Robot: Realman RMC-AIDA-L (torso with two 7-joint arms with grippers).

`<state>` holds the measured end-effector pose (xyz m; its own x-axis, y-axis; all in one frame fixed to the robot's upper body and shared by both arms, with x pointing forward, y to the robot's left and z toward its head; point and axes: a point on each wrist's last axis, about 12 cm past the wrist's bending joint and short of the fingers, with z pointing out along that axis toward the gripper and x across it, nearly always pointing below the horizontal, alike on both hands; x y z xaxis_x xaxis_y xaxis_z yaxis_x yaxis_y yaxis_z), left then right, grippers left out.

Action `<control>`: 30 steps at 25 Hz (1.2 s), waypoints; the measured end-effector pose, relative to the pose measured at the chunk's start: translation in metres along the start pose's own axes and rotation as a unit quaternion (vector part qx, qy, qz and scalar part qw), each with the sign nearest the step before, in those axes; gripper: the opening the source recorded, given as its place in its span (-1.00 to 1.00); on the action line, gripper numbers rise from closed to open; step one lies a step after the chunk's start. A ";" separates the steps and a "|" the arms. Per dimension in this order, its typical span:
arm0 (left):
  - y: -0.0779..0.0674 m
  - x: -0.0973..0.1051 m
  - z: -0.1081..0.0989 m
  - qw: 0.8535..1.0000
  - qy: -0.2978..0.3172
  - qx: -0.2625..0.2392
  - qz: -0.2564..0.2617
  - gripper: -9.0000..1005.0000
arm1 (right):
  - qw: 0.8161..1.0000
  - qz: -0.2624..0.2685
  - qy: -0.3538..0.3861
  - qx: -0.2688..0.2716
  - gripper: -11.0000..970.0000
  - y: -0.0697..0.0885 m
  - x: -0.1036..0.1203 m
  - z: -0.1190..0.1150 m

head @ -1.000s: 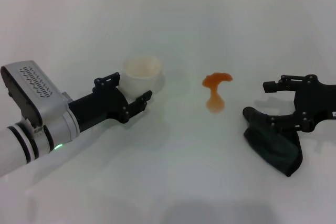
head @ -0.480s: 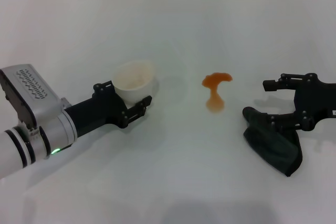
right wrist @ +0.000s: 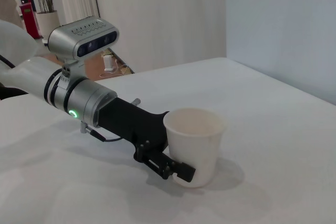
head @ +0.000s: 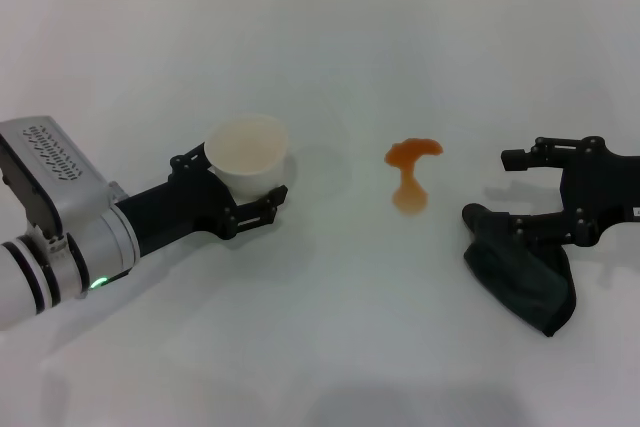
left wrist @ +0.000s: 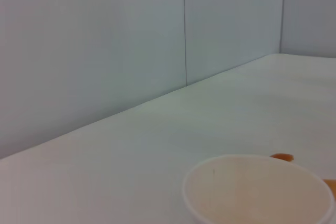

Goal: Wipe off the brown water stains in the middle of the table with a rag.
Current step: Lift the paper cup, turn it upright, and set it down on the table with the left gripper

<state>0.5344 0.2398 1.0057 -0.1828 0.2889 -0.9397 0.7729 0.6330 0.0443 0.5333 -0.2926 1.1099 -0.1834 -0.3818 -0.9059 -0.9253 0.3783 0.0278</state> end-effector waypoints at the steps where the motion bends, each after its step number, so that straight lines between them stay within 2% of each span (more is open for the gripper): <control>1: 0.000 0.000 0.000 1.000 0.000 0.000 0.001 0.59 | 1.000 0.000 0.000 0.000 0.71 0.000 0.000 0.000; 7: 0.000 0.000 0.000 1.000 0.000 0.005 0.002 0.73 | 1.000 -0.001 0.000 0.001 0.70 -0.001 -0.001 0.000; 13: -0.002 -0.001 -0.001 1.000 -0.002 0.013 -0.002 0.73 | 1.000 -0.002 -0.001 0.002 0.70 -0.001 -0.001 0.000; 19: 0.005 -0.001 -0.009 1.000 0.005 0.019 -0.021 0.73 | 1.000 -0.002 -0.001 0.005 0.70 -0.002 -0.001 -0.001; 30: 0.008 -0.002 -0.014 0.999 0.003 0.026 -0.039 0.73 | 1.000 -0.001 -0.001 0.005 0.71 -0.002 -0.001 -0.002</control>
<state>0.5321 0.2540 1.0126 -0.2479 0.2449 -0.9373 0.7860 0.6164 -0.0469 0.5347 -0.2943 1.1113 -0.1811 -0.3810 -0.9067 -0.9222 0.3862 0.0219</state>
